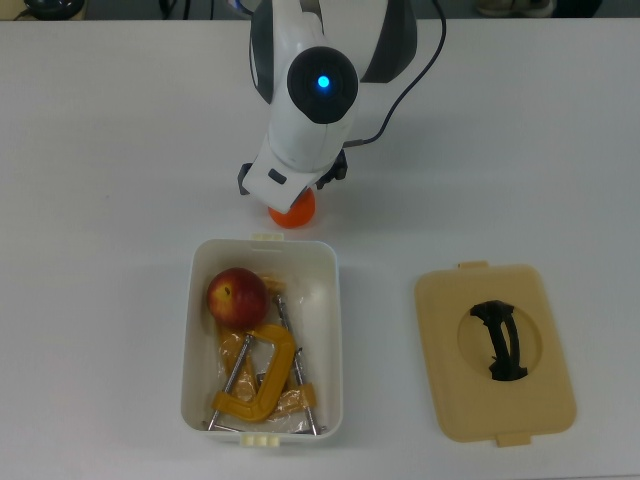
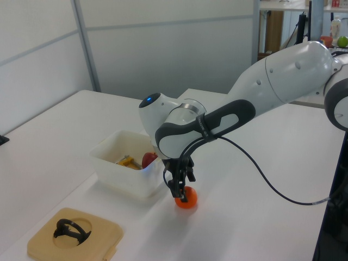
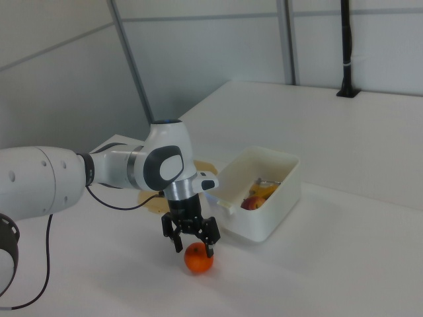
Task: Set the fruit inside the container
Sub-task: 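Close the gripper on the tangerine and lift it, then carry the tangerine into the white container beside the apple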
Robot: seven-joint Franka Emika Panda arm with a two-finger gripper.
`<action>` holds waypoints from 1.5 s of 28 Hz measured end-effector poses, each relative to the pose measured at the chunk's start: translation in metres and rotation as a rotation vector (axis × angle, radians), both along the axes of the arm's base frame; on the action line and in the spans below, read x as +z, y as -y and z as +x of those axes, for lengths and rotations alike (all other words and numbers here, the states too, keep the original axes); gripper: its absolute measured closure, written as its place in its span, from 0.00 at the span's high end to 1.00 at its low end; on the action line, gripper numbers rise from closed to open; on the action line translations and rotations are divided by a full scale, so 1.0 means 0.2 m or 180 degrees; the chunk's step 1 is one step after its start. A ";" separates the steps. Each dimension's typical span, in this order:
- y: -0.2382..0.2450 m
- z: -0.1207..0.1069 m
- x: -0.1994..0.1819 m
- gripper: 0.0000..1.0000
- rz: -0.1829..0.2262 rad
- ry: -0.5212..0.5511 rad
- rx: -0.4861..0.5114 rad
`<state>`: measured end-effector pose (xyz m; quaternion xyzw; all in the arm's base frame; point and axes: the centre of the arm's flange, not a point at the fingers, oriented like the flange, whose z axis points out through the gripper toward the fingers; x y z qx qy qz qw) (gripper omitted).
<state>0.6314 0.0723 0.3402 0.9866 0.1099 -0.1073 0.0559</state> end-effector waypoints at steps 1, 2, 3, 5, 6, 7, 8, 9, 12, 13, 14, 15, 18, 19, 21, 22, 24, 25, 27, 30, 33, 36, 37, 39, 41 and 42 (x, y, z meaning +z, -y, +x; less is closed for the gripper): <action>0.00 0.00 -0.01 1.00 -0.0004 0.0009 0.0003; 0.00 0.01 -0.02 1.00 -0.0012 0.0012 0.0007; 0.00 0.01 -0.02 1.00 -0.0023 0.0014 0.0013; 0.01 0.01 -0.04 1.00 -0.0061 0.0014 0.0036; 0.01 0.01 -0.05 1.00 -0.0073 0.0012 0.0042; 0.01 0.01 -0.05 1.00 -0.0082 0.0009 0.0048; 0.01 0.01 -0.05 0.98 -0.0088 0.0007 0.0052; 0.01 0.01 -0.06 0.94 -0.0092 0.0005 0.0054; 0.01 0.01 -0.06 0.83 -0.0096 0.0004 0.0056; 0.01 0.01 -0.06 0.79 -0.0095 0.0008 0.0057; 0.01 0.01 -0.05 0.76 -0.0095 0.0010 0.0059; 0.01 0.01 -0.05 0.74 -0.0096 0.0010 0.0061; 0.00 0.01 -0.05 0.74 -0.0097 0.0010 0.0062; 0.00 0.01 -0.05 0.74 -0.0097 0.0011 0.0062; 0.00 0.01 -0.05 0.74 -0.0096 0.0015 0.0064; 0.00 0.02 -0.04 0.74 -0.0095 0.0022 0.0063; 0.00 0.03 -0.02 0.74 -0.0092 0.0056 0.0061; -0.01 0.03 0.02 0.74 -0.0085 0.0099 0.0058; -0.01 0.04 0.08 0.74 -0.0068 0.0144 0.0046; -0.02 0.06 0.22 0.74 -0.0002 0.0227 -0.0003; -0.02 0.07 0.37 0.74 0.0085 0.0332 -0.0060; -0.01 0.08 0.55 0.74 0.0195 0.0495 -0.0142; 0.00 0.09 0.59 0.74 0.0225 0.0540 -0.0169; 0.02 0.10 0.66 0.74 0.0295 0.0629 -0.0246; 0.08 0.12 0.73 0.74 0.0361 0.0716 -0.0346; 0.11 0.13 0.75 0.74 0.0378 0.0757 -0.0385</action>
